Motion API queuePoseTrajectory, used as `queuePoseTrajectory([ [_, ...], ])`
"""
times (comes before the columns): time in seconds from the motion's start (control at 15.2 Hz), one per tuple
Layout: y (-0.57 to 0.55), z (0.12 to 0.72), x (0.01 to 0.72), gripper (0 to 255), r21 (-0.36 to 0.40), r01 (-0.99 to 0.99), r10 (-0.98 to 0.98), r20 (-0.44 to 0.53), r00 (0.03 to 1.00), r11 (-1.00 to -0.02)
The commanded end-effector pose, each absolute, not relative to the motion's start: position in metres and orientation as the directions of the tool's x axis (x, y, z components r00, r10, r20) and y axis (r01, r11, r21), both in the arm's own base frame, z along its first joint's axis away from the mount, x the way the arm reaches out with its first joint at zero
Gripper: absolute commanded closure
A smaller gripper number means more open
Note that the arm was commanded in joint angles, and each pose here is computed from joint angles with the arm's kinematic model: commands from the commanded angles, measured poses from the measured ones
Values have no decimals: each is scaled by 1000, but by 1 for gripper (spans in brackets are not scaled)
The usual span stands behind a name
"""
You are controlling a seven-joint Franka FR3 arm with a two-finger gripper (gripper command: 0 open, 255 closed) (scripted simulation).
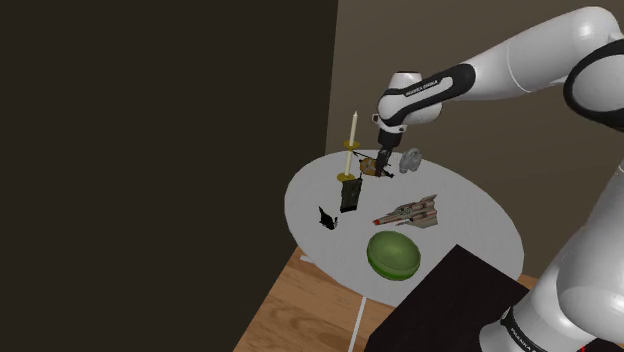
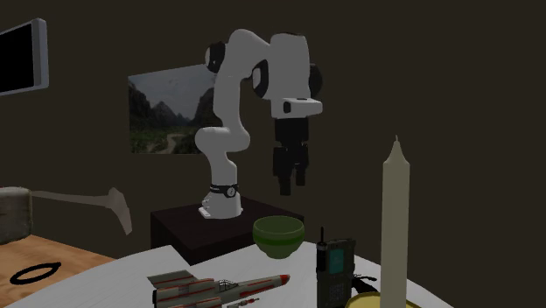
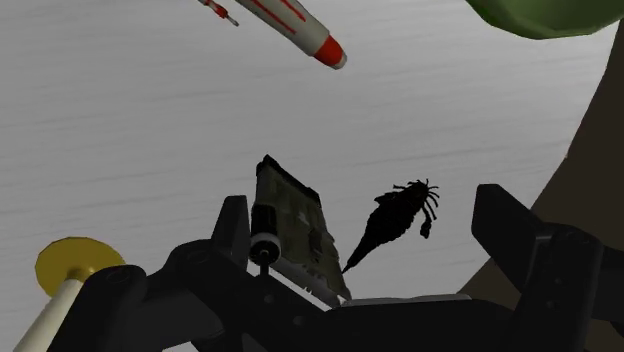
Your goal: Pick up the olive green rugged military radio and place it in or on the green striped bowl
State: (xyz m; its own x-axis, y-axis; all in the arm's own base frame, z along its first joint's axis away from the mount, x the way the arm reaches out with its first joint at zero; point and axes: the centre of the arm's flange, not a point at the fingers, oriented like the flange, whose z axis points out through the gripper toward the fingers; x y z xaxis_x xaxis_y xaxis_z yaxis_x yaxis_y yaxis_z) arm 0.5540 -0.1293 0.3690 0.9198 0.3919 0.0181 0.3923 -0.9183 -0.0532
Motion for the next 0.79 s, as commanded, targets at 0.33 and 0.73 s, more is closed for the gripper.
queuePoseTrajectory([
  [0.33,-144,315,626,0,-47,485,484,30,875,-873],
  [0.73,-143,283,634,0,-47,495,494,31,869,-868],
])
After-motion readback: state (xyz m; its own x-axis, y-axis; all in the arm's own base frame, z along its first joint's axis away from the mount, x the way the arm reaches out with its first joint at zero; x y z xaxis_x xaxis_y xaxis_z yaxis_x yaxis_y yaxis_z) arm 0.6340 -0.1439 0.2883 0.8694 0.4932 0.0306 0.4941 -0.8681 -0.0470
